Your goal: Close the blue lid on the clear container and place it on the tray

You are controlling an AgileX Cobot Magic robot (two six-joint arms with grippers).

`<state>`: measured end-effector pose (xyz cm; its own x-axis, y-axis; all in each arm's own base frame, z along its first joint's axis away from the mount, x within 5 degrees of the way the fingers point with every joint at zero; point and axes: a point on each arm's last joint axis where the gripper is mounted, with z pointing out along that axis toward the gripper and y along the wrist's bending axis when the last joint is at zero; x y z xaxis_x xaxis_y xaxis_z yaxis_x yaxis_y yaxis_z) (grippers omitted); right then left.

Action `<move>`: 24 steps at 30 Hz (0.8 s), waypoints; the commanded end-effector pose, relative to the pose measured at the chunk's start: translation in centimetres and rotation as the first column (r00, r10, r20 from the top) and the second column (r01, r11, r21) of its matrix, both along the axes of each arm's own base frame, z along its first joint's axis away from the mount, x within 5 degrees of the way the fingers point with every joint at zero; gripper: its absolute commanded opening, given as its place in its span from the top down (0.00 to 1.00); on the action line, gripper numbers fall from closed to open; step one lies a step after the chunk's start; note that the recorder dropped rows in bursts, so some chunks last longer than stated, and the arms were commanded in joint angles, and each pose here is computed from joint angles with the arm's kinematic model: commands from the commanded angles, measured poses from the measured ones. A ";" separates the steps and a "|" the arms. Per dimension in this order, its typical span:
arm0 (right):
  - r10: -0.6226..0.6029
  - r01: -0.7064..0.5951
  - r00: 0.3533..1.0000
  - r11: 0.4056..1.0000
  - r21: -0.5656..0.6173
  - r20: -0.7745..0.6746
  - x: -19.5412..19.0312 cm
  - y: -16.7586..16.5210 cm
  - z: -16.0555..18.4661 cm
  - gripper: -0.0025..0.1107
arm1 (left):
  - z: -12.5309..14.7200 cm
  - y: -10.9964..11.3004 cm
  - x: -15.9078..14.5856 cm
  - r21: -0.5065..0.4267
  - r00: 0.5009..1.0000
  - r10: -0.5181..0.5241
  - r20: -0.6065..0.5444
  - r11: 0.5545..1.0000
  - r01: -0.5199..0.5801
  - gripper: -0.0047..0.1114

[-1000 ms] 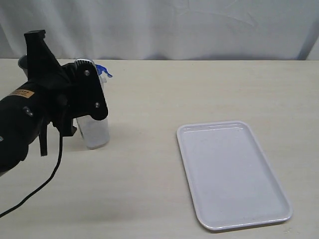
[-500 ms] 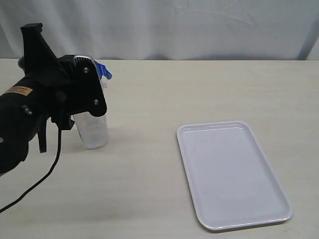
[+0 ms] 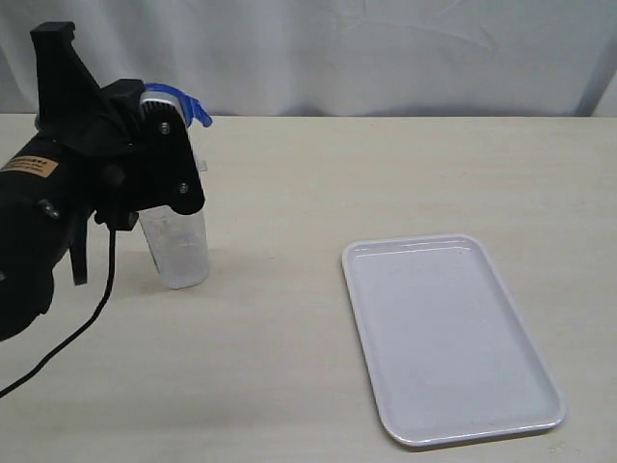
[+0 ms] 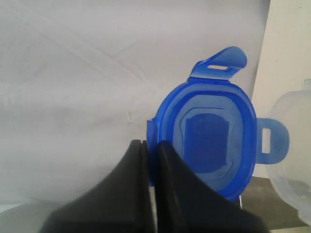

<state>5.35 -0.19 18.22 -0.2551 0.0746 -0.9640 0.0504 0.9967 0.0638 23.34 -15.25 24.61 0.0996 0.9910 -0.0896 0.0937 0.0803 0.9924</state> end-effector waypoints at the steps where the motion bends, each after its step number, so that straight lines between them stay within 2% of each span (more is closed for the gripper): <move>1: -0.004 0.004 1.000 1.000 0.000 0.008 0.0 0.0 0.0 0.94 | 1.3 0.0 -0.4 -0.002 0.997 -0.014 0.079 1.000 0.015 0.96; 3: -0.004 0.004 1.000 1.000 0.000 0.008 0.0 0.0 0.0 0.94 | 1.4 0.2 -0.2 0.005 0.996 -0.011 0.091 1.000 0.011 0.96; 7: -0.004 0.004 1.000 1.000 0.000 0.008 0.0 0.0 0.0 0.94 | 0.6 0.8 0.6 -0.025 0.999 -0.048 0.004 0.999 0.048 0.96; 9: -0.004 0.004 1.000 1.000 0.000 0.008 0.0 0.0 0.0 0.94 | 0.6 1.3 1.0 -0.046 0.999 -0.043 0.006 0.998 0.043 0.96; 13: -0.004 0.004 1.000 1.000 0.000 0.008 0.0 0.0 0.0 0.94 | 0.9 2.5 1.9 -0.020 0.999 -0.031 0.037 0.999 0.032 0.96; 15: -0.004 0.004 1.000 1.000 0.000 0.008 0.0 0.0 0.0 0.94 | 1.2 2.8 2.3 -0.062 0.999 -0.025 0.037 0.998 0.027 0.96; 20: -0.004 0.004 1.000 1.000 0.000 0.008 0.0 0.0 0.0 0.94 | 2.1 2.4 3.4 -0.130 0.999 -0.047 0.003 0.990 0.047 0.96; 24: -0.004 0.004 1.000 1.000 0.000 0.008 0.0 0.0 0.0 0.94 | 0.9 1.7 4.2 -0.126 0.996 -0.064 -0.063 0.990 0.056 0.96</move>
